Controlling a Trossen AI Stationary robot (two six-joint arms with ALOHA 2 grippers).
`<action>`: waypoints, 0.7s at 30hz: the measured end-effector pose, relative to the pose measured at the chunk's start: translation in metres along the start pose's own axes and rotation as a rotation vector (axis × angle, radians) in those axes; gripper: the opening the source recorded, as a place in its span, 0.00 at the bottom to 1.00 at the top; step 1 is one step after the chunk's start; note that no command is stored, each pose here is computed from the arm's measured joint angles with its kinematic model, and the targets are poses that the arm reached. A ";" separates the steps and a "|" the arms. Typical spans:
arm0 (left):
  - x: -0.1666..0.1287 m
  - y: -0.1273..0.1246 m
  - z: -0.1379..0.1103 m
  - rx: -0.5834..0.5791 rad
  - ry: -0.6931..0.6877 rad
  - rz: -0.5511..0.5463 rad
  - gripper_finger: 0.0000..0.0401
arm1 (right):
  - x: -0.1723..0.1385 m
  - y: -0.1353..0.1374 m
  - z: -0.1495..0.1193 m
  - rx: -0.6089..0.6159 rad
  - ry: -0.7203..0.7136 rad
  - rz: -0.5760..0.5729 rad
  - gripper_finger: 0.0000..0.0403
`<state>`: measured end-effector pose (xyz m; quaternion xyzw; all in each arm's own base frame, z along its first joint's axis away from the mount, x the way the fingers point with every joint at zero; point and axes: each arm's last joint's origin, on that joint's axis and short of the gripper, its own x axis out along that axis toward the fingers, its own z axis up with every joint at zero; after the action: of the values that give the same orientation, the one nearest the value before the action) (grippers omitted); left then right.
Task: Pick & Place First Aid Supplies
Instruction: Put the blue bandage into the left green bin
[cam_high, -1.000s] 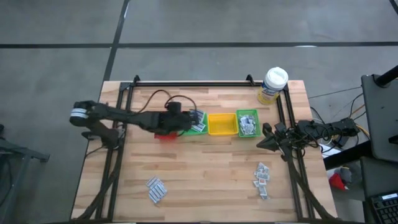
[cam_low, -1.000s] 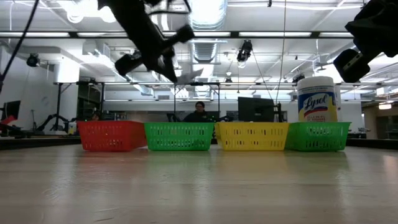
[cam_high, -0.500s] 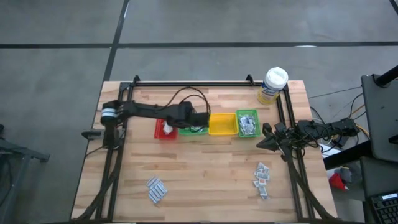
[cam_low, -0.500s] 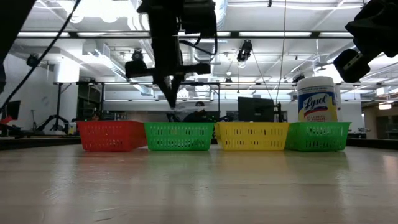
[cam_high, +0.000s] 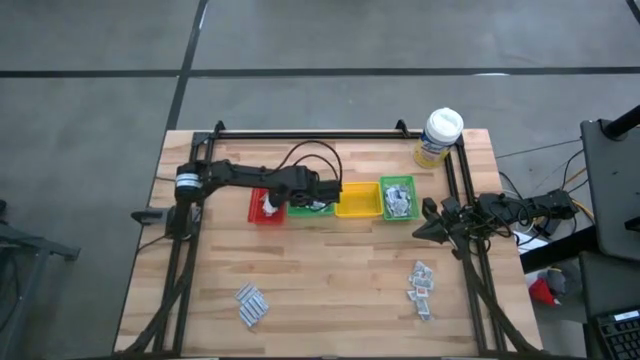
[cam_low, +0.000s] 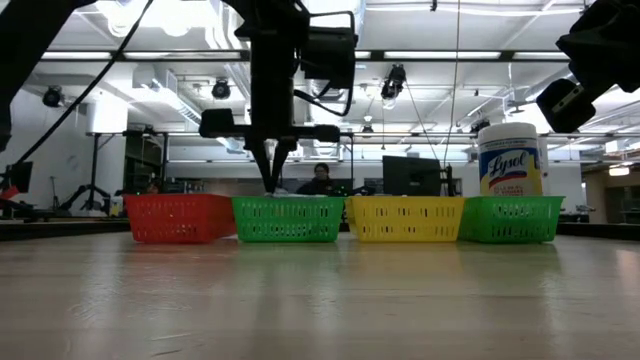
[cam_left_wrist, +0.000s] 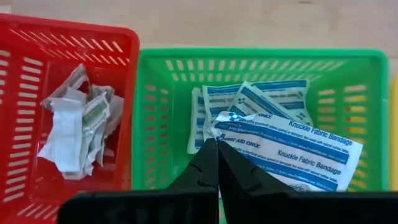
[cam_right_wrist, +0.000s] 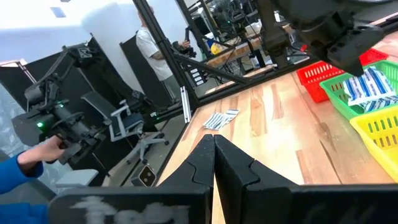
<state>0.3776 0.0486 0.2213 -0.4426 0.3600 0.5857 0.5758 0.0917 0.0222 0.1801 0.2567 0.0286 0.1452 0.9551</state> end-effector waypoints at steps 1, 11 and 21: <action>0.001 0.000 0.001 -0.004 0.002 0.002 0.00 | 0.000 0.000 0.000 0.000 0.001 0.001 0.02; 0.004 0.000 0.010 -0.055 -0.003 0.004 0.00 | 0.000 -0.001 -0.002 0.001 0.019 -0.010 0.02; 0.008 0.000 0.019 -0.086 -0.006 0.006 0.00 | 0.000 -0.001 -0.002 0.002 0.023 -0.012 0.02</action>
<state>0.3758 0.0694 0.2208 -0.4641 0.3341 0.6035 0.5557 0.0918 0.0222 0.1773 0.2559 0.0414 0.1424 0.9553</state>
